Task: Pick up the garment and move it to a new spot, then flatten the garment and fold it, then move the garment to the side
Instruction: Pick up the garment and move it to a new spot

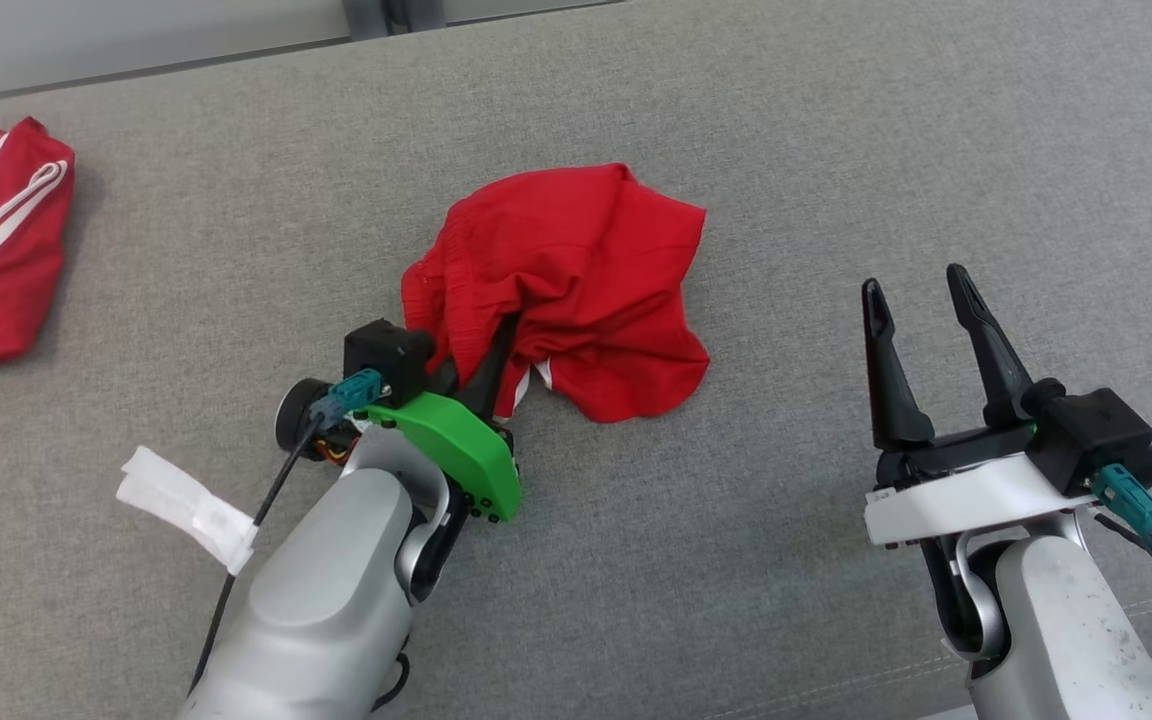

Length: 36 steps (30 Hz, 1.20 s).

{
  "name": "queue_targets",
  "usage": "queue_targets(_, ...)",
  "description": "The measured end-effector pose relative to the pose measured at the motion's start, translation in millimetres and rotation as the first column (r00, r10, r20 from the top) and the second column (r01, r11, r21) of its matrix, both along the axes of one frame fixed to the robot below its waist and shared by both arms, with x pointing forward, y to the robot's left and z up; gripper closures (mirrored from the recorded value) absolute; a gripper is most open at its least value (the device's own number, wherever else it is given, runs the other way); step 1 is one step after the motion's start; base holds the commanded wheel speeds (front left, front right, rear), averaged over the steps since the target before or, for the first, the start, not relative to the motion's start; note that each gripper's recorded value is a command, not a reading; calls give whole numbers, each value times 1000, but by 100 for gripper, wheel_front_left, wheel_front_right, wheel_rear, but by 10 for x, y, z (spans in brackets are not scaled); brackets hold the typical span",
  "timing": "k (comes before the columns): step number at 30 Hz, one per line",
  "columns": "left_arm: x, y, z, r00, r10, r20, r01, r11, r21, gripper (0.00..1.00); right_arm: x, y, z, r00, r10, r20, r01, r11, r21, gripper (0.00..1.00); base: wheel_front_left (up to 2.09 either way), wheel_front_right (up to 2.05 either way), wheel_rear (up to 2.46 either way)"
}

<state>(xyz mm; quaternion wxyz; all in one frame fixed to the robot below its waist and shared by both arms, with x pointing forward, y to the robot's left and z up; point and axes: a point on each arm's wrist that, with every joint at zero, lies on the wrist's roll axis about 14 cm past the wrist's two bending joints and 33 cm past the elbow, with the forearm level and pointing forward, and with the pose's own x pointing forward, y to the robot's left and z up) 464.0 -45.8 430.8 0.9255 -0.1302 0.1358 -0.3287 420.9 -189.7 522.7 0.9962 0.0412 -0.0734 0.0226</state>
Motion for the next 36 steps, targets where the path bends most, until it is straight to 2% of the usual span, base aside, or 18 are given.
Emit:
queue_targets(1,1,20,-9,1000,9,-7,-9,1000,-4,52,-1,0,1,1000,0,0,0,1000,0,0,0,0,0)
queue_targets(2,0,46,-18,1000,22,-17,-22,1000,-11,12,-2,3,6,1000,1,1,-1,1000,1,0,0,0,0)
queue_targets(3,-2,76,-22,999,34,-22,-34,999,-16,0,-2,11,14,1000,3,3,-3,1000,2,0,0,0,0)
queue_targets(11,-49,289,24,996,88,-22,-88,996,-19,0,-40,99,66,1000,27,16,-27,1000,9,0,0,0,0)
queue_targets(22,-121,712,480,970,213,114,-204,975,-84,0,-131,167,194,998,44,50,-45,999,15,0,0,0,0)
queue_targets(27,-202,1049,641,927,328,182,-319,945,-78,0,-184,185,247,997,48,64,-49,999,15,0,0,0,0)
queue_targets(36,-465,1505,743,853,465,237,-463,884,-65,0,-292,230,311,995,59,81,-60,998,14,0,0,0,0)
